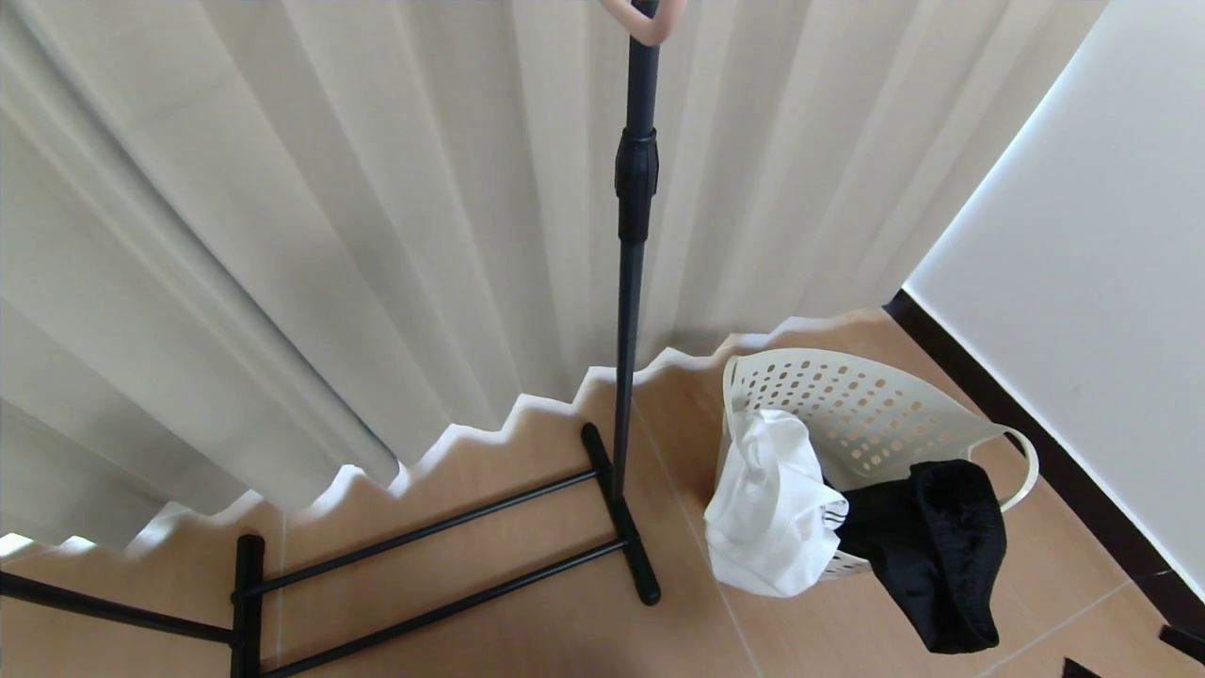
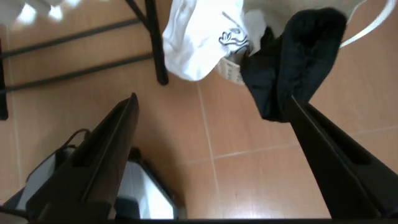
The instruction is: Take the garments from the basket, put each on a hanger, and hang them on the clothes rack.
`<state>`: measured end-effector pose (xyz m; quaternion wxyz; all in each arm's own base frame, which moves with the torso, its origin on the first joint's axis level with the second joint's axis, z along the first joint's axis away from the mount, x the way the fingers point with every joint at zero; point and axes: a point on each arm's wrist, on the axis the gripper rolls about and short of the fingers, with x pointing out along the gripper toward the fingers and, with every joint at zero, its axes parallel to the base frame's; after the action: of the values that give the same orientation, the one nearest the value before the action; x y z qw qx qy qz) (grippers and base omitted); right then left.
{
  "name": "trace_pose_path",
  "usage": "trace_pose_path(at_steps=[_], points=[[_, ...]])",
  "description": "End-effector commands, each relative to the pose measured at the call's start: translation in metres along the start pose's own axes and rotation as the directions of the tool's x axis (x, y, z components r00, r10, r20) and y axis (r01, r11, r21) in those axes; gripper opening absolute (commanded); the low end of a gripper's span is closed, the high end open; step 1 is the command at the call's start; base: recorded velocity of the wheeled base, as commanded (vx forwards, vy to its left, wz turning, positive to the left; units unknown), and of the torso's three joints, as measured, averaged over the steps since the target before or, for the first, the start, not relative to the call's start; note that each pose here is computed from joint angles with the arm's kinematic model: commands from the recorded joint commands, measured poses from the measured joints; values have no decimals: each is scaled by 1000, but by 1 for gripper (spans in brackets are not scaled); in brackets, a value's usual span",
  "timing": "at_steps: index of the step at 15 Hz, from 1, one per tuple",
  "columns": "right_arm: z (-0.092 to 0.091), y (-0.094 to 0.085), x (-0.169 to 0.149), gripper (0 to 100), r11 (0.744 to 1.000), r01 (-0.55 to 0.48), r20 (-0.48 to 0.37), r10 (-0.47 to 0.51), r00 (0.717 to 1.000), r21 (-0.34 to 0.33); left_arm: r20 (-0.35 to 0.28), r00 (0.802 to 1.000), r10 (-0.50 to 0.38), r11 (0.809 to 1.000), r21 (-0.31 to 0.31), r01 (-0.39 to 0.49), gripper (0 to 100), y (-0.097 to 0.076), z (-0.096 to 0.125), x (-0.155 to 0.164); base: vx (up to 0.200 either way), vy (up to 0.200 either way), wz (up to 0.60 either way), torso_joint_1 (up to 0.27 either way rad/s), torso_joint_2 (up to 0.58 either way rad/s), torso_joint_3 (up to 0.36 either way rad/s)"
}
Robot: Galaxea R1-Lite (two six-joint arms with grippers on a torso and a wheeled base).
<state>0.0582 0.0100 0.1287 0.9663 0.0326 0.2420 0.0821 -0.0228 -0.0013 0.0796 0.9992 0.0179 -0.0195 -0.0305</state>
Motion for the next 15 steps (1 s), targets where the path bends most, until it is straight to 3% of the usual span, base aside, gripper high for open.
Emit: trace_pose_path(at_steps=[1, 3, 4, 6, 7, 8, 10, 15], points=[[95, 24, 162, 100, 998, -17, -292, 0, 956, -53, 0, 1000, 0, 1000, 1, 0, 100, 0, 0, 0, 0, 0, 0, 0, 0, 0], [115, 27, 216, 100, 991, 19, -290, -57, 955, -132, 0, 1000, 0, 1000, 1, 0, 100, 0, 0, 0, 0, 0, 0, 0, 0, 0], [131, 27, 267, 100, 976, 33, -273, -92, 958, -213, 0, 1000, 0, 1000, 1, 0, 100, 0, 0, 0, 0, 0, 0, 0, 0, 0], [150, 31, 311, 100, 974, 39, -297, -107, 949, -225, 0, 1000, 0, 1000, 1, 0, 100, 0, 0, 0, 0, 0, 0, 0, 0, 0], [152, 30, 315, 100, 974, 40, -303, -109, 947, -224, 0, 1000, 0, 1000, 1, 0, 100, 0, 0, 0, 0, 0, 0, 0, 0, 0], [164, 33, 337, 100, 979, 48, -337, -113, 935, -197, 0, 1000, 0, 1000, 1, 0, 100, 0, 0, 0, 0, 0, 0, 0, 0, 0], [167, 33, 351, 100, 985, 61, -350, -115, 930, -163, 0, 1000, 0, 1000, 1, 0, 100, 0, 0, 0, 0, 0, 0, 0, 0, 0], [147, 32, 371, 100, 990, 76, -393, -119, 912, -123, 0, 1000, 0, 1000, 1, 0, 100, 0, 0, 0, 0, 0, 0, 0, 0, 0]])
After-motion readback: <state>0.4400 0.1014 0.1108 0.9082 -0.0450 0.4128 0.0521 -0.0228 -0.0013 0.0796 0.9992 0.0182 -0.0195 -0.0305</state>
